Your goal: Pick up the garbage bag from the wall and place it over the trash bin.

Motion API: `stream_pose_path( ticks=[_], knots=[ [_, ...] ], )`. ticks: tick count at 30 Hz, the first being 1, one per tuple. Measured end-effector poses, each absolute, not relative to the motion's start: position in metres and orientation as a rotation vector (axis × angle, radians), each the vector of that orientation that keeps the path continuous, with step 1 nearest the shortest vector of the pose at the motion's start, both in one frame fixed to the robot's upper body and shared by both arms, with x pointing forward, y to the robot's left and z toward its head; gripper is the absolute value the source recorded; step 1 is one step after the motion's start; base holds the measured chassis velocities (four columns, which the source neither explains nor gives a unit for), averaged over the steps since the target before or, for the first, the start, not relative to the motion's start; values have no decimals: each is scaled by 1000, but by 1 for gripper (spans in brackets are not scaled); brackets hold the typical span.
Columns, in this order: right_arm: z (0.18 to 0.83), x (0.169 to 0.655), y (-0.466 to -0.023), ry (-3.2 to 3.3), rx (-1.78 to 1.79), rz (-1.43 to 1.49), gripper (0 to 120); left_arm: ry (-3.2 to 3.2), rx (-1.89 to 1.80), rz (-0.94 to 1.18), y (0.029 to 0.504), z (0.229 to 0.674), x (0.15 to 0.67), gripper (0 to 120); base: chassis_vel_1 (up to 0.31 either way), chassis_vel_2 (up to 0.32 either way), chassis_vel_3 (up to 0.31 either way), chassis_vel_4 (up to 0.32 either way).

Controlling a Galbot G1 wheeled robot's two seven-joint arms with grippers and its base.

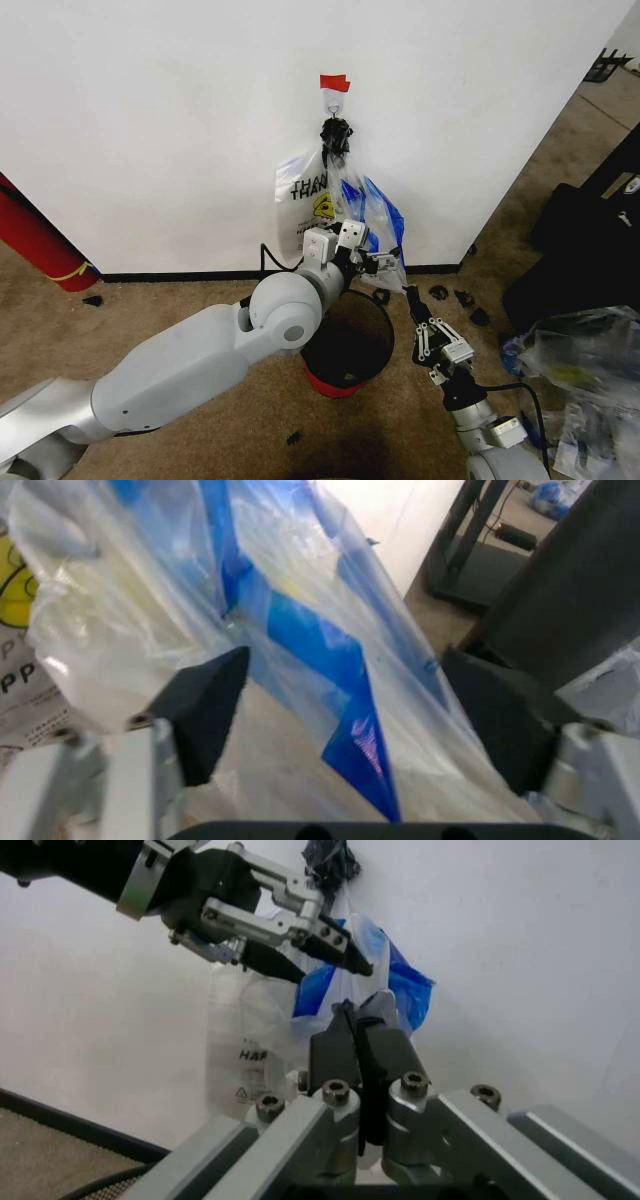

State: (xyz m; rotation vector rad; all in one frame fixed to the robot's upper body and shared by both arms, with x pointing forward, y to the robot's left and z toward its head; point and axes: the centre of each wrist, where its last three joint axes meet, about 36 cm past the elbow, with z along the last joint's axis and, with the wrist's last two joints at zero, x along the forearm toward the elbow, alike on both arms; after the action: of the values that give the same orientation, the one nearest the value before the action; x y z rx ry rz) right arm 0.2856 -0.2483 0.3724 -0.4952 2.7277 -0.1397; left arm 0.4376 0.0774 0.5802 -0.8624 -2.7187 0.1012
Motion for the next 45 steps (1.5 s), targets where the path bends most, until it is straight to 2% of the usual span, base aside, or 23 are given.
stream_pose_path(
  ticks=[3,4,11,13,18,20,28,38,42,45],
  knots=[
    [371,287,-247,2728,-495,-136,0,-2720,-857,121,79,578,436,59,0,0,0,0],
    [371,287,-247,2728,-495,-136,0,-2720,-857,121,79,578,436,59,0,0,0,0],
    [371,287,-246,2727,-502,-133,0,-2725,-852,128,83,579,435,30,0,0,0,0],
    [372,287,-246,2726,-503,-133,0,-2724,-850,128,83,578,435,26,0,0,0,0],
    [375,285,-245,2724,-504,-129,0,-2719,-851,136,81,578,436,5,0,0,0,0],
    [375,284,-245,2724,-504,-128,0,-2717,-852,138,80,577,437,1,0,0,0,0],
    [376,283,-246,2725,-500,-123,0,-2730,-857,183,83,583,434,0,0,0,0,0],
    [374,279,-246,2757,-505,-32,0,-2752,-852,472,99,579,415,0,0,0,0,0],
    [375,276,-252,2783,-520,-15,10,-2766,-863,566,107,582,412,0,0,0,0,0],
    [380,274,-258,2799,-548,98,21,-2780,-869,658,118,588,410,0,0,0,0,0]
  ],
)
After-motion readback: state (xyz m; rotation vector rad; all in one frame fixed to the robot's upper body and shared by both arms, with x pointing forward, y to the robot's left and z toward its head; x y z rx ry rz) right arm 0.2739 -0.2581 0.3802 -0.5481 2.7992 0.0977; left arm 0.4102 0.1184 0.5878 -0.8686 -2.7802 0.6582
